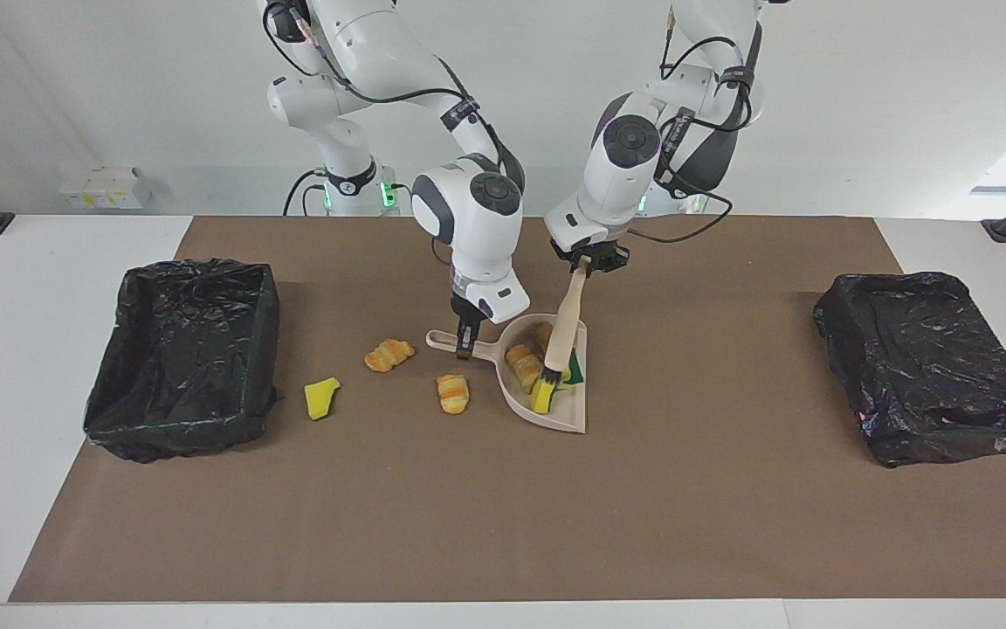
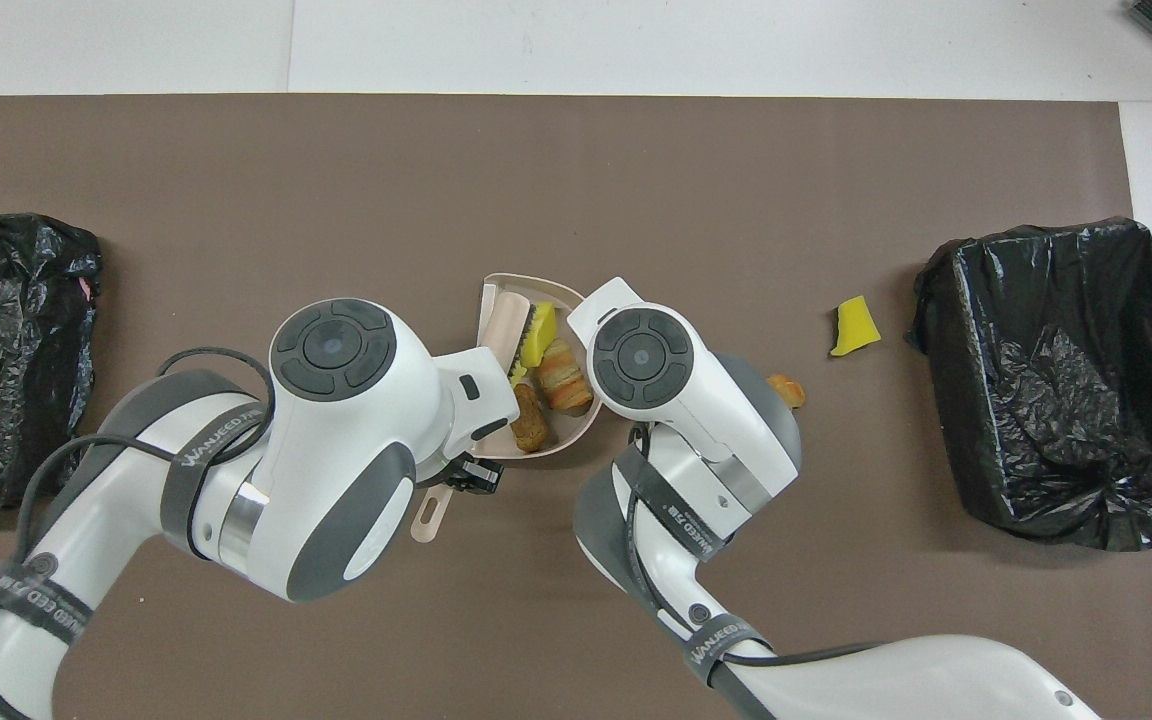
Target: Sweep and dump trash in bin
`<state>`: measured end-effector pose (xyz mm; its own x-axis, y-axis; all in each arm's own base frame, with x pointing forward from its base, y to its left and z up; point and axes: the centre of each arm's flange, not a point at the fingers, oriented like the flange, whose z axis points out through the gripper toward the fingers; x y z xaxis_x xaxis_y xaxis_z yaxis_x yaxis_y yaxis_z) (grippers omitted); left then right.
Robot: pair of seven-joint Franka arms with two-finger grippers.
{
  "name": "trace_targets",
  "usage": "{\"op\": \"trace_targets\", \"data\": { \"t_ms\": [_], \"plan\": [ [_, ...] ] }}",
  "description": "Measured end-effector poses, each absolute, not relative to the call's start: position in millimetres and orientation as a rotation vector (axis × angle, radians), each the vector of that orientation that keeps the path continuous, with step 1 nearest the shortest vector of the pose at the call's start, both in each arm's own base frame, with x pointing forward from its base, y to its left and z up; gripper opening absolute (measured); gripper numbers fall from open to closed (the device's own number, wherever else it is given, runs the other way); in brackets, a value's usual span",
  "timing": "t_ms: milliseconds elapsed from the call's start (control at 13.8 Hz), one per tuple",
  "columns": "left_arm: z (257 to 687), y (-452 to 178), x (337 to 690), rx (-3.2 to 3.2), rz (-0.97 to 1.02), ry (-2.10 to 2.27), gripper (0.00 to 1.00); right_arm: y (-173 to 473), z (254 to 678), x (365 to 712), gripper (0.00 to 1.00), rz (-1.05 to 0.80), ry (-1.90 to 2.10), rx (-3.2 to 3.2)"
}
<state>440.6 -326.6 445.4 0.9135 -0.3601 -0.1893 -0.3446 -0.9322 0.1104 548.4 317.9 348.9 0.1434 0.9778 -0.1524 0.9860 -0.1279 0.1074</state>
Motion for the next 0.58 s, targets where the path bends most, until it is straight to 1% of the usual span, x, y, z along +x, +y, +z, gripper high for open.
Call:
{"op": "trace_targets", "data": {
  "t_ms": [145, 290, 435, 581],
  "plan": [
    [464, -316, 432, 3.018, -0.363, -0.523, 0.26, 312, 349, 552, 0.33, -0.066, 1.97, 2.219],
    [470, -302, 422, 3.066, -0.462, -0.389, 0.26, 300, 349, 559, 0.33, -0.07, 2.014, 2.213],
    [464, -290, 411, 3.114, -0.524, -0.204, 0.26, 287, 354, 568, 0.33, -0.06, 2.051, 2.192],
    [450, -282, 388, 3.156, -0.565, -0.081, 0.26, 274, 367, 576, 0.33, -0.056, 2.057, 2.201]
  ]
}}
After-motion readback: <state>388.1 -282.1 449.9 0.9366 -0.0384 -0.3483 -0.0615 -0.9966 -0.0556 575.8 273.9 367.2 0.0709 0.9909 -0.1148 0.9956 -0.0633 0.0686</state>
